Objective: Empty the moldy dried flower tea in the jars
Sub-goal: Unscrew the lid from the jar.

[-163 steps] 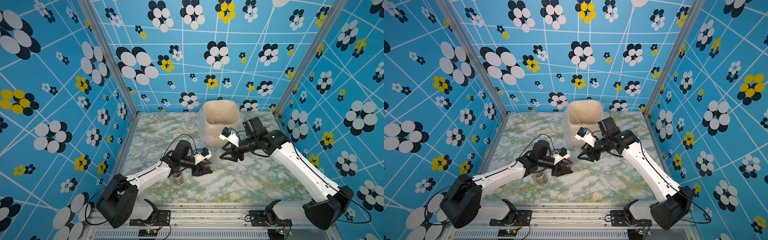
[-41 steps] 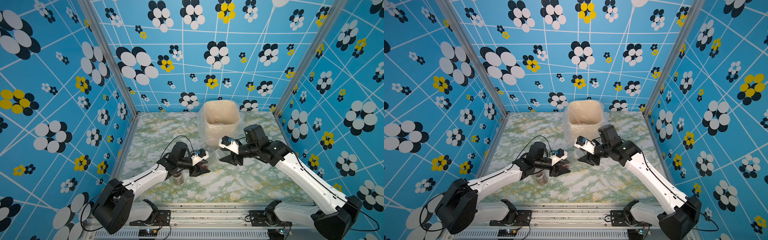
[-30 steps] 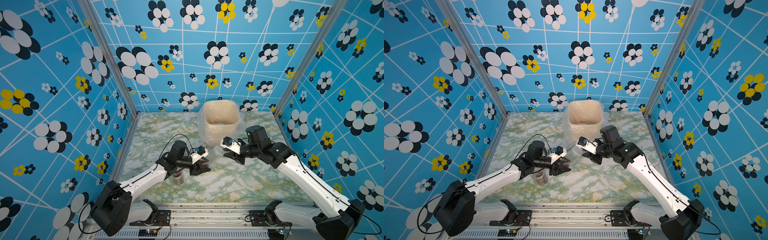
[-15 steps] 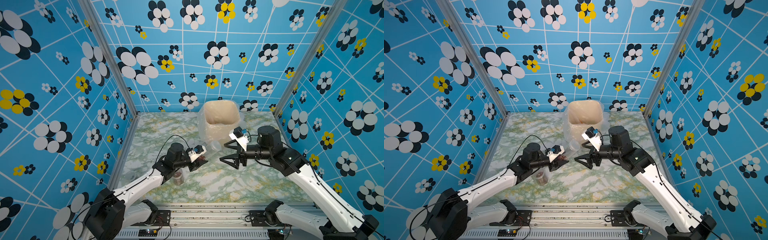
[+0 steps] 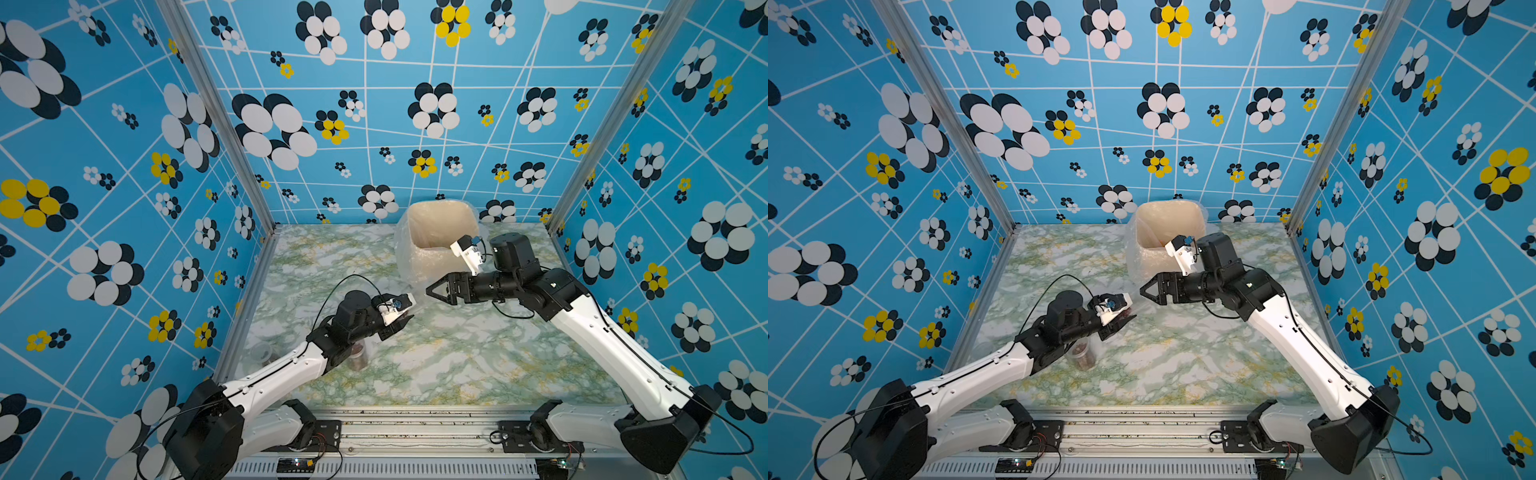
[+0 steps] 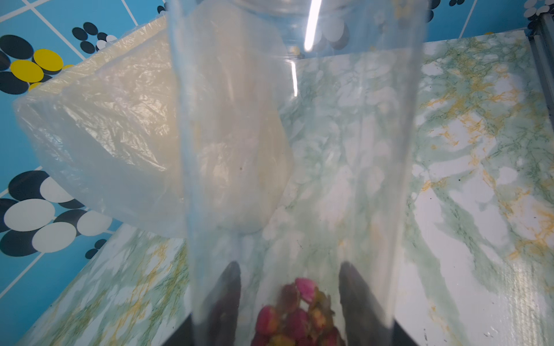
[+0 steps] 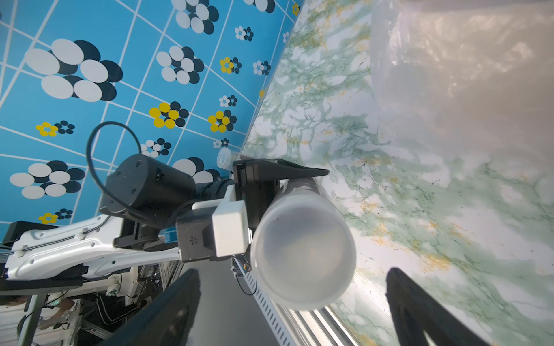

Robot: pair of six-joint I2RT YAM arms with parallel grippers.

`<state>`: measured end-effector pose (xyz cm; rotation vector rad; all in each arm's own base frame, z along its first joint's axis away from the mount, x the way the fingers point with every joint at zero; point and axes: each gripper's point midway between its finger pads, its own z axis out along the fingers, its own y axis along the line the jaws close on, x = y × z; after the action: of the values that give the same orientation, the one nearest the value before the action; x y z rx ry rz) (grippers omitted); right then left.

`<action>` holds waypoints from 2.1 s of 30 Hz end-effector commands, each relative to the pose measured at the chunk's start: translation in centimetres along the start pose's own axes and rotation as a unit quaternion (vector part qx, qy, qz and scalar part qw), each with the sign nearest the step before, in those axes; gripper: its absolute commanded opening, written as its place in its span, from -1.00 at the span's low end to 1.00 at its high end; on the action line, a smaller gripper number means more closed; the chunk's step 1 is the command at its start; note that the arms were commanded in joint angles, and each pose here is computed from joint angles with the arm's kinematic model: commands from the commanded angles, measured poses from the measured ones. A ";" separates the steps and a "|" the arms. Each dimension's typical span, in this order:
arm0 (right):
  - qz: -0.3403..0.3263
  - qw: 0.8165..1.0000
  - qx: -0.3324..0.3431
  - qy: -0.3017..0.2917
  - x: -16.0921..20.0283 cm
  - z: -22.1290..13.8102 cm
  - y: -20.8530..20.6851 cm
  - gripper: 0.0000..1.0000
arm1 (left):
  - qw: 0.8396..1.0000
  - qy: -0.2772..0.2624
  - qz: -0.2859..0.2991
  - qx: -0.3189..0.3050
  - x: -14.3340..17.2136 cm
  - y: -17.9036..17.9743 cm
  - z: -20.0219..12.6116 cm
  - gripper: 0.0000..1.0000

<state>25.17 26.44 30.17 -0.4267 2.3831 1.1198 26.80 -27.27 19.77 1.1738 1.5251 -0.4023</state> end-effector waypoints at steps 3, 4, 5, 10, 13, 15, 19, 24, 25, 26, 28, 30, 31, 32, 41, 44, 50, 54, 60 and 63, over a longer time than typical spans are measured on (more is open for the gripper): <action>0.033 0.999 0.004 0.012 -0.1 0.6 -0.2 0.95 | 1.000 -0.008 0.021 -0.008 -0.7 0.0 -0.3 -0.95; 0.034 0.999 0.004 0.012 -0.3 0.8 -0.3 0.93 | 1.000 -0.007 0.022 -0.007 -0.7 -0.1 -0.3 -0.96; 0.034 0.999 0.004 0.012 -0.4 0.8 -0.2 0.88 | 1.000 -0.005 0.023 -0.007 -0.6 -0.1 -0.3 -0.96; 0.034 0.999 0.008 0.016 -0.9 1.4 -0.4 0.69 | 1.000 -0.003 0.025 -0.005 -0.5 -0.3 -0.4 -0.96; 0.036 0.999 0.009 0.022 -0.9 1.8 -0.6 0.54 | 1.000 -0.004 0.027 -0.007 -0.6 -0.3 -0.5 -0.96; 0.038 0.999 0.009 0.027 -0.8 1.9 -0.6 0.44 | 1.000 -0.004 0.028 -0.008 -0.6 -0.2 -0.5 -0.96; 0.040 0.999 0.010 0.034 -0.5 2.0 -0.8 0.26 | 1.000 -0.005 0.028 -0.008 -0.7 -0.2 -0.5 -0.95; 0.031 0.999 0.008 0.037 -0.3 1.9 -0.7 -0.06 | 1.000 -0.004 0.025 -0.003 -0.6 -0.4 -0.3 -0.95; 0.027 0.999 0.006 0.039 -0.2 2.0 -0.7 -0.06 | 1.000 -0.005 0.024 -0.001 -0.7 -0.4 -0.3 -0.95; 0.022 0.999 0.004 0.039 -0.3 1.9 -0.6 -0.08 | 1.000 -0.004 0.022 0.003 -0.7 -0.5 -0.2 -0.96; 0.010 0.999 0.000 0.040 -0.3 1.9 -0.4 -0.12 | 1.000 -0.005 0.018 0.013 -0.7 -0.8 -0.2 -0.95; -0.013 0.999 -0.002 0.044 -0.2 1.9 -0.3 -0.18 | 0.999 -0.006 0.013 0.030 -0.7 -1.3 -0.1 -0.96; -0.025 0.999 -0.001 0.046 -0.1 1.9 -0.3 -0.22 | 0.999 -0.008 0.010 0.042 -0.7 -1.6 -0.1 -0.96; -0.045 0.998 0.001 0.050 0.1 1.9 -0.4 -0.29 | 0.998 -0.012 0.005 0.058 -0.9 -2.0 -0.2 -0.96; -0.304 0.949 0.013 0.087 1.8 0.3 -0.6 -0.79 | 0.971 -0.066 -0.068 0.220 -3.0 -5.4 -1.5 -0.98; -0.333 0.939 0.023 0.086 1.2 -0.1 -0.6 -0.79 | 0.972 -0.064 -0.072 0.217 -2.9 -5.2 -1.4 -0.98; -0.348 0.934 0.037 0.071 0.5 -0.8 -0.4 -0.76 | 0.982 -0.045 -0.070 0.170 -2.0 -3.9 -0.9 -0.98; -0.341 0.936 0.059 0.056 0.1 -1.4 -0.7 -0.74 | 0.986 -0.036 -0.067 0.151 -1.6 -3.3 -0.8 -0.98; -0.289 0.948 0.125 0.036 -0.4 -2.1 -2.7 -0.71 | 0.993 -0.026 -0.068 0.090 -0.8 -1.6 -0.7 -0.98; -0.248 0.955 0.159 0.035 0.1 -1.9 -4.5 -0.70 | 0.996 -0.023 -0.068 0.043 -0.4 -0.3 -1.0 -0.98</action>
<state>25.71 23.71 29.47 -1.0441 2.1884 0.5735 24.54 -27.89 19.23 1.2189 1.5788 -0.6814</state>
